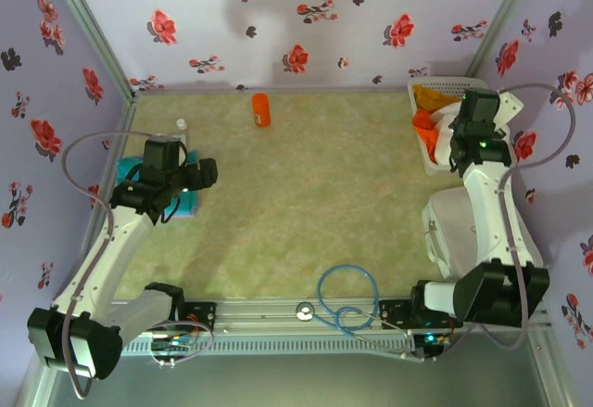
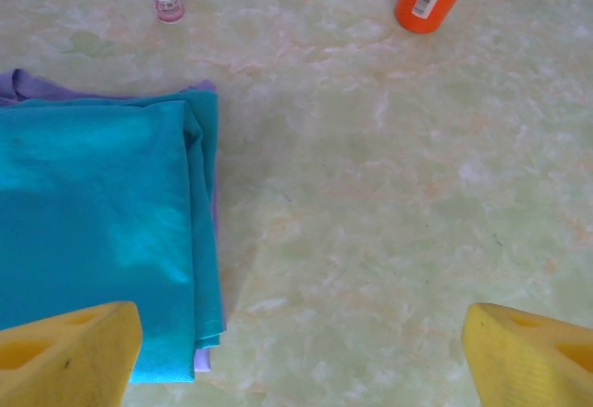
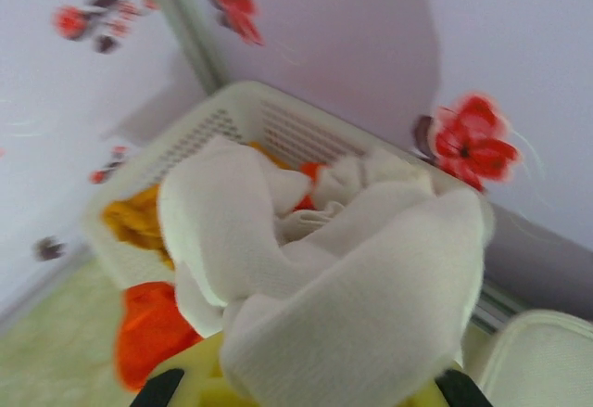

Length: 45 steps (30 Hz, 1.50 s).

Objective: Fold and stack the t-shirts

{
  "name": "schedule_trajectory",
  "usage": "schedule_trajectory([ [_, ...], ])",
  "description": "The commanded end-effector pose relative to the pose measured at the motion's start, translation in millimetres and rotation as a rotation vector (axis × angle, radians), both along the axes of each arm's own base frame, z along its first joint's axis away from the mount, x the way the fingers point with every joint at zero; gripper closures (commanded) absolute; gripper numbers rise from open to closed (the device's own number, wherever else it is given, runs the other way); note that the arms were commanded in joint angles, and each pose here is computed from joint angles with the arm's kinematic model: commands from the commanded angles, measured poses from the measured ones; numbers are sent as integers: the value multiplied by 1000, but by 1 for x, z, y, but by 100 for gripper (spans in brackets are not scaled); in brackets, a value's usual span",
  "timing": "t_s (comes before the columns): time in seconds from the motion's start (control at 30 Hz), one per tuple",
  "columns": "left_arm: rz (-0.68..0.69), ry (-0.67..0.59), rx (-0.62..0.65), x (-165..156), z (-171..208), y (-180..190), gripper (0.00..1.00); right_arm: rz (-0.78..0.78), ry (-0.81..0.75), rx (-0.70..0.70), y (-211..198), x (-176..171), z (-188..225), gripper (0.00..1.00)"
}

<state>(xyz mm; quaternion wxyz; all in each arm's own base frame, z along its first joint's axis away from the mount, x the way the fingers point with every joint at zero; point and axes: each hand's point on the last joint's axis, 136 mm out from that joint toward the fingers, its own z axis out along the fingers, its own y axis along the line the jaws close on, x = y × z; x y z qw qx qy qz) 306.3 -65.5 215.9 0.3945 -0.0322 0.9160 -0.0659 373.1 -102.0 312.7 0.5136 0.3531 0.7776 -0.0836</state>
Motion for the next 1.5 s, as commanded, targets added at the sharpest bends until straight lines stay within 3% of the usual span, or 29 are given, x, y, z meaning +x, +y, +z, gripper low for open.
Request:
schedule_trajectory([
  [0.0, -9, 4, -46, 3, -3, -8, 10, 214, -147, -76, 40, 8, 55, 100],
  [0.17, -22, 8, -69, 8, -3, -14, 10, 425, -272, -168, 90, -9, 96, 99],
  [0.3, -23, 12, -90, 13, -4, -18, 10, 679, -381, -224, 143, -26, 127, 98],
  [0.43, -28, 10, -119, 16, -4, -23, 10, 917, -409, -270, 196, -42, 130, 97],
  [0.67, -32, 17, -118, 16, -6, -24, 10, 1231, -334, -172, 276, -61, 92, 96],
  [0.87, -37, 29, -113, 13, -8, -23, 10, 1437, -124, -76, 338, -76, 4, 92],
  [0.93, -43, 40, -104, 12, -12, -23, 11, 1530, -48, 6, 362, -87, -30, 83],
  [0.97, -48, 49, -101, 11, -15, -24, 11, 1562, -7, 36, 370, -92, -43, 71],
  [1.0, -54, 58, -99, 11, -18, -24, 12, 1575, 53, 67, 376, -93, -60, 42],
  [1.03, -65, 70, -104, 10, -21, -27, 13, 1577, 99, 95, 378, -93, -72, 21],
  [1.07, -75, 81, -110, 9, -24, -29, 14, 1570, 130, 110, 379, -91, -82, 8],
  [1.1, -85, 95, -116, 8, -28, -32, 14, 1550, 147, 113, 379, -88, -89, 1],
  [1.3, -136, 183, -115, -3, -62, -55, 17, 1286, 116, 147, 353, -53, -113, 1],
  [1.47, -187, 253, -127, -19, -88, -86, 19, 1102, 217, 174, 324, -36, -147, 1],
])
